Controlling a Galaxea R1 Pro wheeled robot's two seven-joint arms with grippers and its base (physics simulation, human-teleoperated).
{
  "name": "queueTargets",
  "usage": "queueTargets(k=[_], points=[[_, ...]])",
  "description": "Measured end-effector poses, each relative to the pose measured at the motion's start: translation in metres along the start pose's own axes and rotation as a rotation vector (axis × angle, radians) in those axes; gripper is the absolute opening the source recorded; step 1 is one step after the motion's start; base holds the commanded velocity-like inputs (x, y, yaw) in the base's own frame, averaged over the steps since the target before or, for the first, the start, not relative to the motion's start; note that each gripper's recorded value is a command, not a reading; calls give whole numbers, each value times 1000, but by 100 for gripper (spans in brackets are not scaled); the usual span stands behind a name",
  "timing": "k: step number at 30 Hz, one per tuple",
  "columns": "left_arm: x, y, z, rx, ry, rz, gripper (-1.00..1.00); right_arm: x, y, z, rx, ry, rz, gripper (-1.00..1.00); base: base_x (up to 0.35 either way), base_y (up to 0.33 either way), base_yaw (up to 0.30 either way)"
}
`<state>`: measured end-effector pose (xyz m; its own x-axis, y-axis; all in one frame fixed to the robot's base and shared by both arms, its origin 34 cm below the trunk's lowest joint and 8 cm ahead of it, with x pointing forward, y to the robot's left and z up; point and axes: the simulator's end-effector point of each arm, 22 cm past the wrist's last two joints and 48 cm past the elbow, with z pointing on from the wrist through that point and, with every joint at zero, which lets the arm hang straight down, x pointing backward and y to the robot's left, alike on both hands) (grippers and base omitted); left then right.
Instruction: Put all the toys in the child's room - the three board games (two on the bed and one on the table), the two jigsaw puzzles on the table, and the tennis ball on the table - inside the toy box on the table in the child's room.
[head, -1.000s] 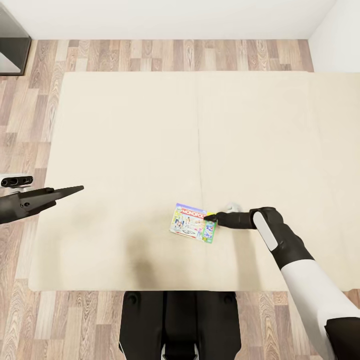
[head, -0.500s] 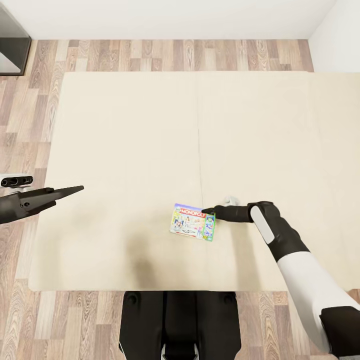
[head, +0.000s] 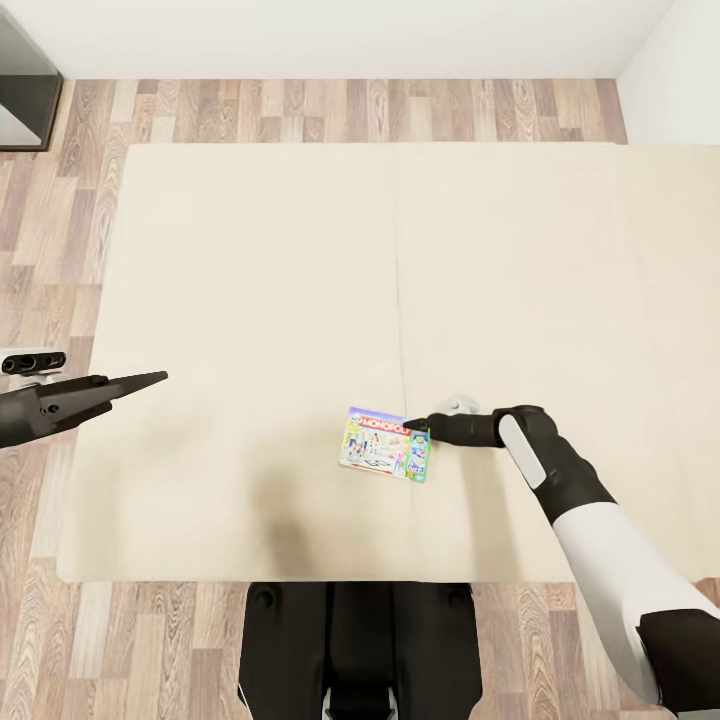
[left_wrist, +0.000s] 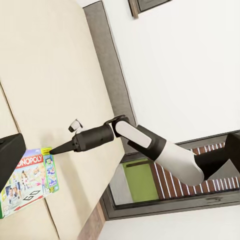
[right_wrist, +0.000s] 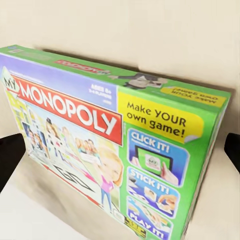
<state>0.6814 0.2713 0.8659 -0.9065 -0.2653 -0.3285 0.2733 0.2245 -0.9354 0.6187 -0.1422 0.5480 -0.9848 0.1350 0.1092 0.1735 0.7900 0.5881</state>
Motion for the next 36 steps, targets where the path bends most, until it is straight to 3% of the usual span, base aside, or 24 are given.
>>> queueTargets(k=[20,36], points=[[0,0,1,1,0,-1,100,2,6,4,-10,6,1,100,0,25,0],[1,0,1,2,1,-1,100,2,7,4,-13,5,0,100,0,114,0]])
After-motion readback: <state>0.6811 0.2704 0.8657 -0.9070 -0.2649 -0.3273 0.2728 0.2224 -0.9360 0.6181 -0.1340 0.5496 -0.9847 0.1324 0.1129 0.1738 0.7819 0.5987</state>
